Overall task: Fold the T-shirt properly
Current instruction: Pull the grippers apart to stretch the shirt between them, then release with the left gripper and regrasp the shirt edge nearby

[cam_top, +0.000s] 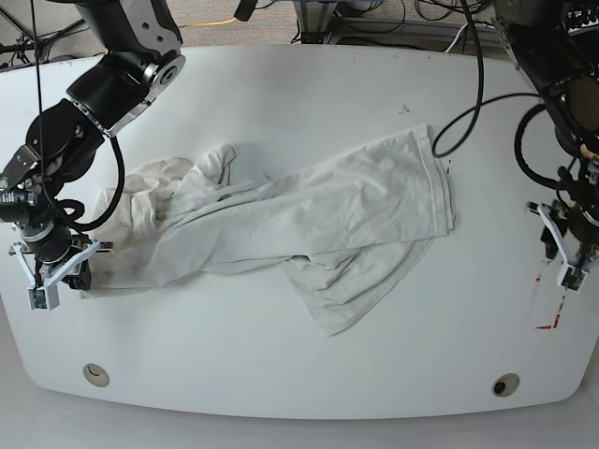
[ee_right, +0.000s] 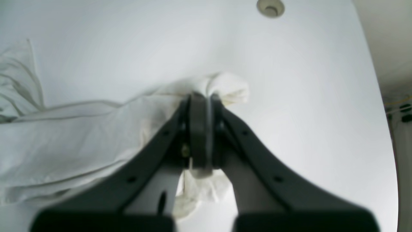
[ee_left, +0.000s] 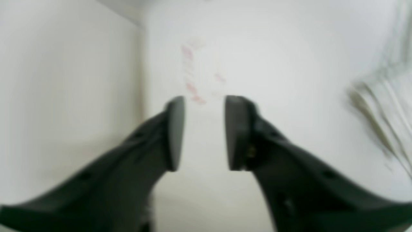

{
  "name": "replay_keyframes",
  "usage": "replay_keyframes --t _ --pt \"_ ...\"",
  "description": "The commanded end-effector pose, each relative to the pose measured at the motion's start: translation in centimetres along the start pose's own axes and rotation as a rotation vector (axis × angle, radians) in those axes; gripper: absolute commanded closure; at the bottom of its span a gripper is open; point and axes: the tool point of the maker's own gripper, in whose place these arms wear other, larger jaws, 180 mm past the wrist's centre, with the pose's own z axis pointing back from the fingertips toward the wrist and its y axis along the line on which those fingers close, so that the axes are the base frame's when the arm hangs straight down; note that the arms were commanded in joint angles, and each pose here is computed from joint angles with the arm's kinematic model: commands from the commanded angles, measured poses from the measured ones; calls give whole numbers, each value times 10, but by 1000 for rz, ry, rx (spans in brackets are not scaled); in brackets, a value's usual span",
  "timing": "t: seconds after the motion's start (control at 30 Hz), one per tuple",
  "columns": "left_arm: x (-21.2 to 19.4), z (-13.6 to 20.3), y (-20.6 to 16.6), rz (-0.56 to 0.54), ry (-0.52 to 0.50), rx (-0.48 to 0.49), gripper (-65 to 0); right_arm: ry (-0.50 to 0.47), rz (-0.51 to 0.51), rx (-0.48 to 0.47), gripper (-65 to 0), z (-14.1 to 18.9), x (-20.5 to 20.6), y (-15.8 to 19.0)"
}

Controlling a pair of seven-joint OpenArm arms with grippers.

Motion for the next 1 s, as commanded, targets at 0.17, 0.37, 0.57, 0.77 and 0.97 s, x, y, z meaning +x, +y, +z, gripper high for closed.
replay_keyframes --t 0.17,0.37,0.57,0.77,0.97 --pt "-40 -6 -68 71 66 -142 -360 -25 6 -8 0 6 0 -4" --pt "-69 -4 -108 106 130 -227 -360 8 8 -2 0 5 -15 -2" --pt "-76 -1 -133 113 139 -294 -361 25 7 1 0 5 -22 -1" --pt "-56 7 -166 74 44 -466 -360 37 8 2 0 5 -28 -1" --pt "-48 9 -182 72 18 -523 -360 51 8 3 0 6 -34 0"
